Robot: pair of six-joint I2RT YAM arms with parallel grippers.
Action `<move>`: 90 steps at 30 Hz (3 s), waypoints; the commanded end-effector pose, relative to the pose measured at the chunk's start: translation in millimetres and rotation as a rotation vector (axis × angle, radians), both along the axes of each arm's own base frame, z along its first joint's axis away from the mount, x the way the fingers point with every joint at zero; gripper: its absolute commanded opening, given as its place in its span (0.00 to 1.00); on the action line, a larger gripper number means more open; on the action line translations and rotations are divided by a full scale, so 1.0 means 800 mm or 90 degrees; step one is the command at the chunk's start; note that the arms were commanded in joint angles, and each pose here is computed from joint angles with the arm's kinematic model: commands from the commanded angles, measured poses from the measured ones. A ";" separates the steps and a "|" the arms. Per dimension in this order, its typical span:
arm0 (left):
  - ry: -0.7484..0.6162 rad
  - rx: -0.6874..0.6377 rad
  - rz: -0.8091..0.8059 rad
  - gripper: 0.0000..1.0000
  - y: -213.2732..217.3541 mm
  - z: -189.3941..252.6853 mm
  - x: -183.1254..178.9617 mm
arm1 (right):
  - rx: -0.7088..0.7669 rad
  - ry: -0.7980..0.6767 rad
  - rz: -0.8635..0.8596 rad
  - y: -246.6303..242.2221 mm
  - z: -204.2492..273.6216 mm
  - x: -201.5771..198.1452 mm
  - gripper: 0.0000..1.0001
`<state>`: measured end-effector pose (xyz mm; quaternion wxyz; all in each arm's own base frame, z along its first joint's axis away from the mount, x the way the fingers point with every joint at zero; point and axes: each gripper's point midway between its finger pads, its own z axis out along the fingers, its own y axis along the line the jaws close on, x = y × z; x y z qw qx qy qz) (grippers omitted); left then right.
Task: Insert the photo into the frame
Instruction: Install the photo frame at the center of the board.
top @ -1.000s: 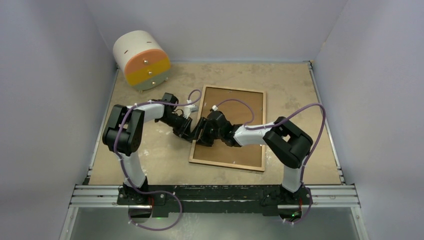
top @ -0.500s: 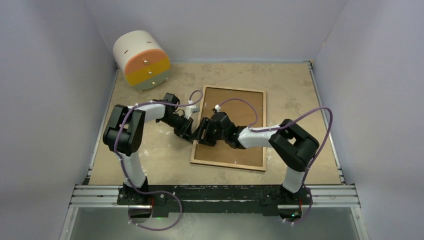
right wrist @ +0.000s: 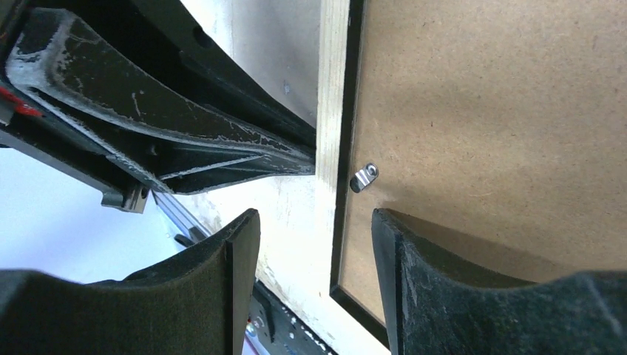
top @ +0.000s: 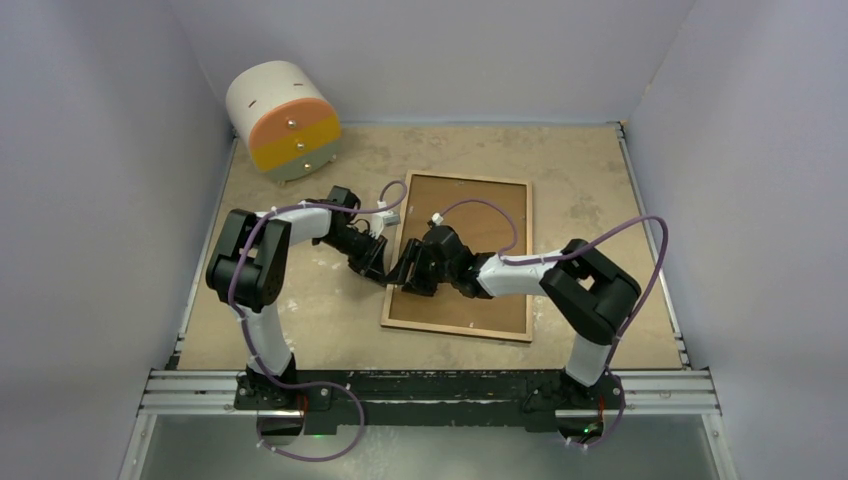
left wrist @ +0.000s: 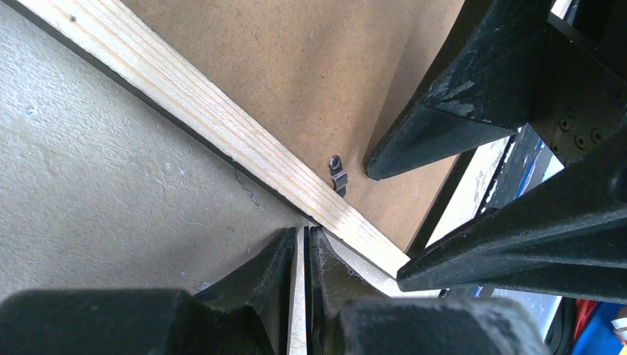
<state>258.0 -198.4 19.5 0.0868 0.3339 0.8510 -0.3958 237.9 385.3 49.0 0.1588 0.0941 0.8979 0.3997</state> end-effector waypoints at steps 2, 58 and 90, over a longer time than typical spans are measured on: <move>-0.035 -0.016 -0.015 0.12 -0.008 0.013 0.010 | -0.033 -0.003 -0.013 -0.004 -0.012 0.009 0.59; -0.083 -0.060 0.105 0.36 -0.024 0.025 0.189 | -0.055 -0.164 -0.021 -0.066 0.030 0.285 0.63; -0.059 -0.053 0.101 0.24 -0.026 0.005 0.181 | 0.000 -0.103 0.003 -0.050 0.011 0.269 0.57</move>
